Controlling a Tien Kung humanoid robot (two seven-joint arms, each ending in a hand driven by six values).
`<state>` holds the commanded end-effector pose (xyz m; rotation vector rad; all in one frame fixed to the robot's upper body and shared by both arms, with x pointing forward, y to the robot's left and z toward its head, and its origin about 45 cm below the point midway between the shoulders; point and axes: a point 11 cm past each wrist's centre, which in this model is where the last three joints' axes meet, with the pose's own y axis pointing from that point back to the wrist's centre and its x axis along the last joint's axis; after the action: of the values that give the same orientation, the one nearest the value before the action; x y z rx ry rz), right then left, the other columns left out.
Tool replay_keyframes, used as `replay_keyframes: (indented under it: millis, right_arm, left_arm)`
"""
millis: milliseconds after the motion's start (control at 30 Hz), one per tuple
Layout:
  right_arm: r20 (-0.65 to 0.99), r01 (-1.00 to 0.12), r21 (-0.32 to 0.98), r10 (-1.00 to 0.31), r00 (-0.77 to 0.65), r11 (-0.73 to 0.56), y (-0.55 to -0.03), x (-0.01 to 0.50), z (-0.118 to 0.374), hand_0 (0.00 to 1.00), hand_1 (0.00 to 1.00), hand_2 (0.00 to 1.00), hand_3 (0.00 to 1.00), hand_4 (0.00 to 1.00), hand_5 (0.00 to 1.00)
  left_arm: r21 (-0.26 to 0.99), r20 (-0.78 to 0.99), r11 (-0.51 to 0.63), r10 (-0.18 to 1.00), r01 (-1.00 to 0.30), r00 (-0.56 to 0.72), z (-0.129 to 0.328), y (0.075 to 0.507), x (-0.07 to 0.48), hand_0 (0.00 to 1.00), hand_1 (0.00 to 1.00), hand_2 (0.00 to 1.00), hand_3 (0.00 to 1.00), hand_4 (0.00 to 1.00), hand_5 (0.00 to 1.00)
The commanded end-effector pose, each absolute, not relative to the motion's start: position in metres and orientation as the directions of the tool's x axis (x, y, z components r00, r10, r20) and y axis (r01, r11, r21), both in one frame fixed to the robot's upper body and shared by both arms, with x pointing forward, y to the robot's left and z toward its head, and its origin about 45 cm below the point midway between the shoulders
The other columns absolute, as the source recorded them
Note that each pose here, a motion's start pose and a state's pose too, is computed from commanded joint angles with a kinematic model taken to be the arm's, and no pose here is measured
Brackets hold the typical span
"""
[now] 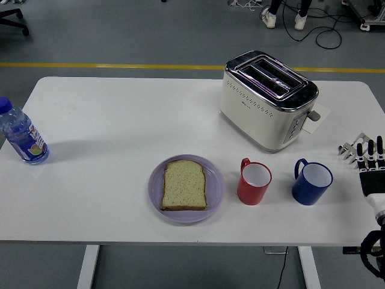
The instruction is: Pick up the cup,pour liquid into bread,place the cup on the desk
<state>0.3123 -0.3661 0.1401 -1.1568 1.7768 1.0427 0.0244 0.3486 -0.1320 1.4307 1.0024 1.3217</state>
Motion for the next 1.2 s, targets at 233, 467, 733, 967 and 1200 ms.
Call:
replay_keyframes:
  millis: [233, 467, 733, 967, 1200]
  right_arm:
    - [-0.891, -0.938, 0.231, -0.331, -0.31, 0.259, -0.367, 0.311, 0.139, 0.594, 0.525, 0.617, 0.599, 0.592, 0.145]
    - [-0.759, -0.909, 0.233, -0.519, -0.392, 0.345, -0.373, 0.306, 0.143, 0.608, 0.558, 0.648, 0.617, 0.6, 0.127]
    - [-0.469, -0.869, 0.158, -0.739, -0.484, 0.469, -0.382, 0.297, 0.15, 0.745, 0.671, 0.767, 0.77, 0.757, 0.115]
    - [-0.24, -0.911, 0.106, -0.879, -0.412, 0.398, -0.373, 0.301, 0.158, 0.891, 0.802, 0.899, 0.894, 0.855, 0.122]
    - [0.031, -0.948, 0.047, -0.949, -0.313, 0.314, -0.361, 0.303, 0.167, 0.933, 0.853, 0.95, 0.968, 0.915, 0.136]
  left_arm:
    - [0.968, 0.25, -0.25, 0.964, -0.015, 0.096, -0.132, 0.348, 0.022, 0.632, 0.638, 0.649, 0.502, 0.241, 0.866]
    - [0.968, 0.25, -0.251, 0.963, -0.012, 0.099, -0.132, 0.349, 0.02, 0.632, 0.638, 0.65, 0.502, 0.24, 0.865]
    - [0.968, 0.251, -0.251, 0.963, -0.009, 0.103, -0.132, 0.349, 0.019, 0.632, 0.638, 0.65, 0.503, 0.241, 0.867]
    - [0.968, 0.252, -0.252, 0.963, -0.014, 0.097, -0.132, 0.35, 0.022, 0.633, 0.639, 0.651, 0.502, 0.24, 0.864]
    - [0.967, 0.253, -0.252, 0.963, -0.021, 0.092, -0.132, 0.35, 0.026, 0.632, 0.639, 0.651, 0.502, 0.239, 0.863]
